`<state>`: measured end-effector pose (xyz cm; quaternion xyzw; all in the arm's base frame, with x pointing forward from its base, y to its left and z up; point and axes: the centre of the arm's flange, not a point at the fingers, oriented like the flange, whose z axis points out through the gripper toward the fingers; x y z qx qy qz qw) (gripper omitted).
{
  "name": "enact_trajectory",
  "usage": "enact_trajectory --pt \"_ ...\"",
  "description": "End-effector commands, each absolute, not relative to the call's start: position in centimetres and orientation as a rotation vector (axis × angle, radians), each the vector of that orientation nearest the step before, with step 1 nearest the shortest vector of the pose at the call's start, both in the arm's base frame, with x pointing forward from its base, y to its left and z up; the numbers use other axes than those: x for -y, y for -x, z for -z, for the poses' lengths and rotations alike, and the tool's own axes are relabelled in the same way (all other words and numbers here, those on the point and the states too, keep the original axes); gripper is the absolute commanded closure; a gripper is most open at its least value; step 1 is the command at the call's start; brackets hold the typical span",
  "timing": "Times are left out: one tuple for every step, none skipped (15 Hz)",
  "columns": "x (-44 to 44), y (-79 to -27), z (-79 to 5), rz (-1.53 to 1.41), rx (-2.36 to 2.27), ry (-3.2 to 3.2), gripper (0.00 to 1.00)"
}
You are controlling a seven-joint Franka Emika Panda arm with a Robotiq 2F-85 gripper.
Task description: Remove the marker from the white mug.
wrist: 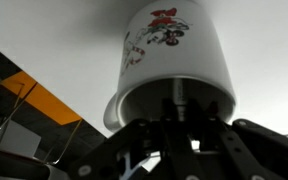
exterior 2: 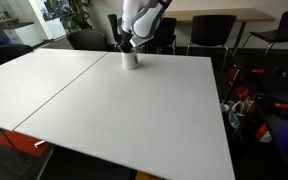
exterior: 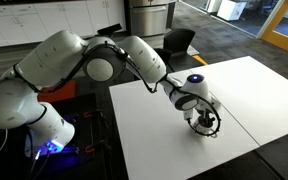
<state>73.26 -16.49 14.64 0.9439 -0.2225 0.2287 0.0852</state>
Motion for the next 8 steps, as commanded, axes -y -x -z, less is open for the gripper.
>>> enact_trajectory --pt "15.9 -72.5 -16.2 -0.759 0.607 -2.791 0.95" --pt "15.8 -72.3 -16.6 -0.773 0.601 -2.784 0.95" --pt "15.6 -72.2 -17.0 -0.785 0.599 -2.771 0.95" --pt "15.6 -72.0 -17.3 -0.802 0.591 -2.763 0.95" --pt "15.5 -71.9 -17.7 -0.815 0.582 -2.755 0.95" --pt "15.3 -71.7 -18.2 -0.831 0.579 -2.741 0.95" --pt "15.2 -71.4 -18.7 -0.852 0.567 -2.738 0.95" --pt "15.1 -71.2 -19.3 -0.862 0.556 -2.735 0.95"
